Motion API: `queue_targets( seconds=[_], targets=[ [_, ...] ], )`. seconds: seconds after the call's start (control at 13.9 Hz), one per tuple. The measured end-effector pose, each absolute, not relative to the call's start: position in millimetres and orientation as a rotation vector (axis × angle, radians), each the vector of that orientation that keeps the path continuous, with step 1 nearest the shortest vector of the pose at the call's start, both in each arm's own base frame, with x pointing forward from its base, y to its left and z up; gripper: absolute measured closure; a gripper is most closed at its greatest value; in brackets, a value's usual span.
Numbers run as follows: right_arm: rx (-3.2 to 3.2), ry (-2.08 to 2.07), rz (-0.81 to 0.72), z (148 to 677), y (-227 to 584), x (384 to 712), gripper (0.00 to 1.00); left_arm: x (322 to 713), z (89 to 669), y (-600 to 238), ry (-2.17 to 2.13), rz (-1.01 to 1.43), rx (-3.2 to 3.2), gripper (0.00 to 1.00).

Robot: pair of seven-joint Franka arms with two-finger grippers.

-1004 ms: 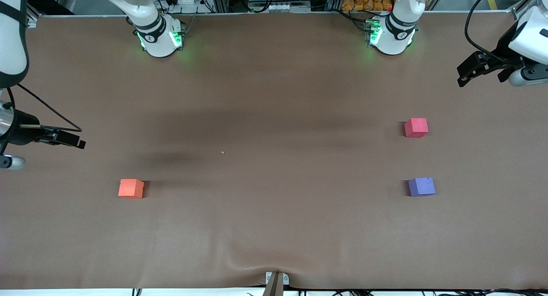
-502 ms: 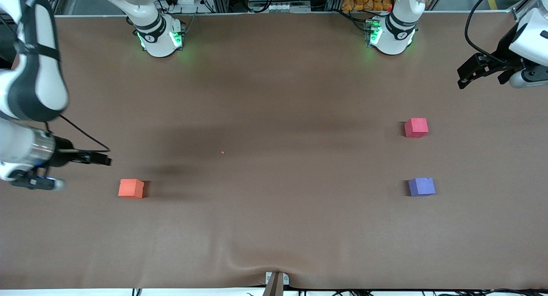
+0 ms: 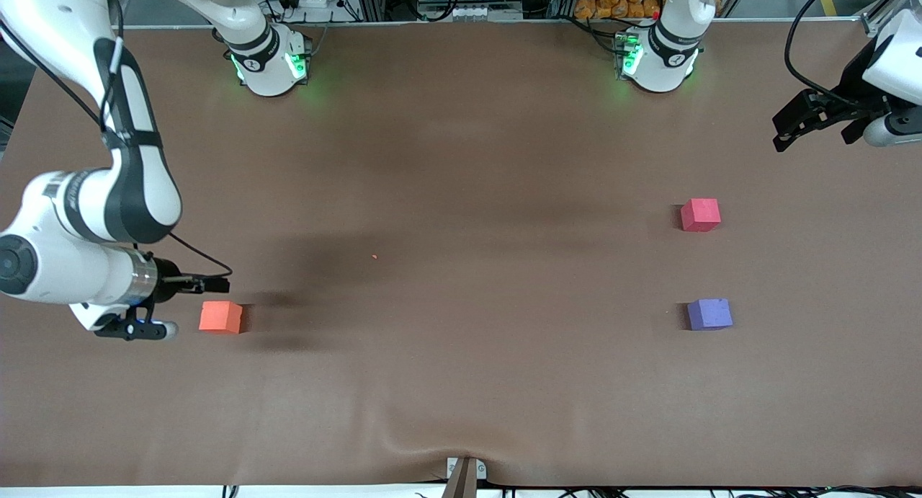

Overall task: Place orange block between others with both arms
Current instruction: 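Lower the open right gripper over the orange cube, then close the right gripper on the orange cube and lift it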

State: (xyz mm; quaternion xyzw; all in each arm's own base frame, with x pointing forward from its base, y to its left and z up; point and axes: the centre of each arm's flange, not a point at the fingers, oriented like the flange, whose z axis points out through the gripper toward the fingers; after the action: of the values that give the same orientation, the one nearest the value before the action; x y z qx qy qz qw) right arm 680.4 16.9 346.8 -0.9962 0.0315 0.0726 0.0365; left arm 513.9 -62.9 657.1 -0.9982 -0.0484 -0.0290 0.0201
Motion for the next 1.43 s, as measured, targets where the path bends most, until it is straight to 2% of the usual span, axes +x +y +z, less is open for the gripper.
queue_targets(
  seconds=[0.36,0.79,1.15,1.43],
  targets=[
    [-3.103,0.084,0.170,333,10,690,0.00,514,658,-63,-0.150,-0.092,-3.097,0.00],
    [-3.155,0.042,0.202,289,9,695,0.00,514,658,-63,-0.148,-0.093,-3.097,0.00],
    [-3.160,0.044,0.116,265,8,704,0.00,513,658,-67,-0.143,-0.089,-3.108,0.00],
    [-3.166,0.039,0.146,242,7,703,0.00,513,658,-67,-0.142,-0.089,-3.110,0.00]
  ],
)
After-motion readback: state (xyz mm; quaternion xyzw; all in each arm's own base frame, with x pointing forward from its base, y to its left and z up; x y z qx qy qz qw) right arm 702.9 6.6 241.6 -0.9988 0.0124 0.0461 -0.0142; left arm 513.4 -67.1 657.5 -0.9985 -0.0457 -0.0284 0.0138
